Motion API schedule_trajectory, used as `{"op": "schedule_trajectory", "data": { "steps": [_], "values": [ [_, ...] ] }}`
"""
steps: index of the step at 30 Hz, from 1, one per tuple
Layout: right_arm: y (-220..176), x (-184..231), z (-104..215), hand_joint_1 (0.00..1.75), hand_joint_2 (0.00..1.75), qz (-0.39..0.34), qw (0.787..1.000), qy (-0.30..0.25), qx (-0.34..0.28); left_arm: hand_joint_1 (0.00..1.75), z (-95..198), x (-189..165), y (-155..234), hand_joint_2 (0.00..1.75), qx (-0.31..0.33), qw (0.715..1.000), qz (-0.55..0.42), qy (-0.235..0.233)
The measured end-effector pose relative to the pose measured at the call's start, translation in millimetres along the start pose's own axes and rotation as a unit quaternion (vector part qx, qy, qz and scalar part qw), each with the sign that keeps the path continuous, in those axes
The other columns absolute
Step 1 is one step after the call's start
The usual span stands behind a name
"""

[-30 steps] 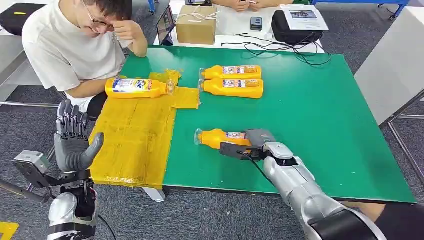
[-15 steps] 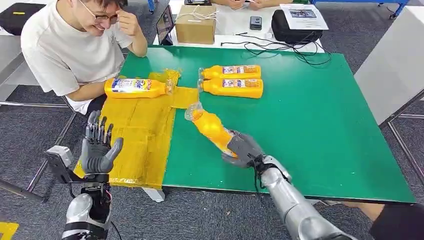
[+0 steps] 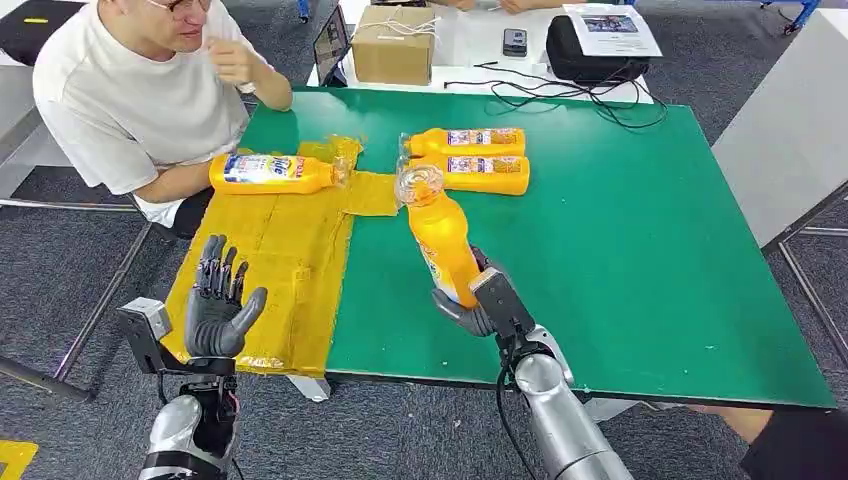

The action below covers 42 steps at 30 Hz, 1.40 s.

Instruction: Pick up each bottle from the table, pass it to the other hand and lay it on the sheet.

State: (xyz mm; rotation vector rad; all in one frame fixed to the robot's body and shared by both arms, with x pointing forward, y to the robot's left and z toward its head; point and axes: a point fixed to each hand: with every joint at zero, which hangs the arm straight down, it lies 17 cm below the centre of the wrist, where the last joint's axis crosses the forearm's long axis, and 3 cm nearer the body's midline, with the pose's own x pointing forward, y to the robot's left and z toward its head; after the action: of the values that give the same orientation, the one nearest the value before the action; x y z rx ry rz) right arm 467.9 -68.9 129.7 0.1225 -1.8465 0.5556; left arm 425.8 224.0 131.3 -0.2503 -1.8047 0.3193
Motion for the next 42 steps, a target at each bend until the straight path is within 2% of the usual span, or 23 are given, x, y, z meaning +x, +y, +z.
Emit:
{"op": "schedule_trajectory", "data": {
  "steps": [3, 8, 10, 13, 15, 19, 24, 32, 42],
  "values": [
    [-3, 4, 0, 1.75, 1.75, 0.006, 1.000, -0.007, -0.007, 0.00, 1, -1, -1, 1.75, -0.001, 1.000, 0.000, 0.001],
    [-15, 33, 4, 1.75, 1.75, 0.073, 0.994, -0.060, -0.063, 0.00, 14, -16, -25, 1.75, -0.036, 0.998, -0.038, 0.019],
    [1, 42, 6, 1.75, 1.75, 0.080, 0.993, -0.068, -0.044, 0.00, 26, -26, -47, 1.75, -0.073, 0.993, -0.089, 0.020],
    [44, 48, 10, 1.75, 1.75, 0.090, 0.993, -0.077, 0.023, 0.00, 46, -36, -89, 1.75, -0.150, 0.980, -0.131, 0.016],
    [72, 59, 11, 1.75, 1.75, 0.093, 0.990, -0.094, 0.053, 0.00, 52, -36, -108, 1.75, -0.180, 0.973, -0.147, 0.010],
    [123, 68, 14, 1.75, 1.75, 0.102, 0.982, -0.106, 0.114, 0.00, 54, -36, -125, 1.75, -0.204, 0.969, -0.141, 0.013],
    [166, 73, 15, 1.75, 1.75, 0.111, 0.973, -0.113, 0.167, 0.00, 56, -35, -140, 1.75, -0.227, 0.968, -0.101, 0.021],
    [184, 74, 9, 1.75, 1.75, 0.115, 0.968, -0.114, 0.194, 0.00, 58, -27, -147, 1.75, -0.242, 0.967, -0.075, 0.006],
    [189, 71, 6, 1.75, 1.75, 0.127, 0.966, -0.113, 0.195, 0.00, 56, -22, -145, 1.75, -0.245, 0.969, -0.026, 0.016]
  ]
}}
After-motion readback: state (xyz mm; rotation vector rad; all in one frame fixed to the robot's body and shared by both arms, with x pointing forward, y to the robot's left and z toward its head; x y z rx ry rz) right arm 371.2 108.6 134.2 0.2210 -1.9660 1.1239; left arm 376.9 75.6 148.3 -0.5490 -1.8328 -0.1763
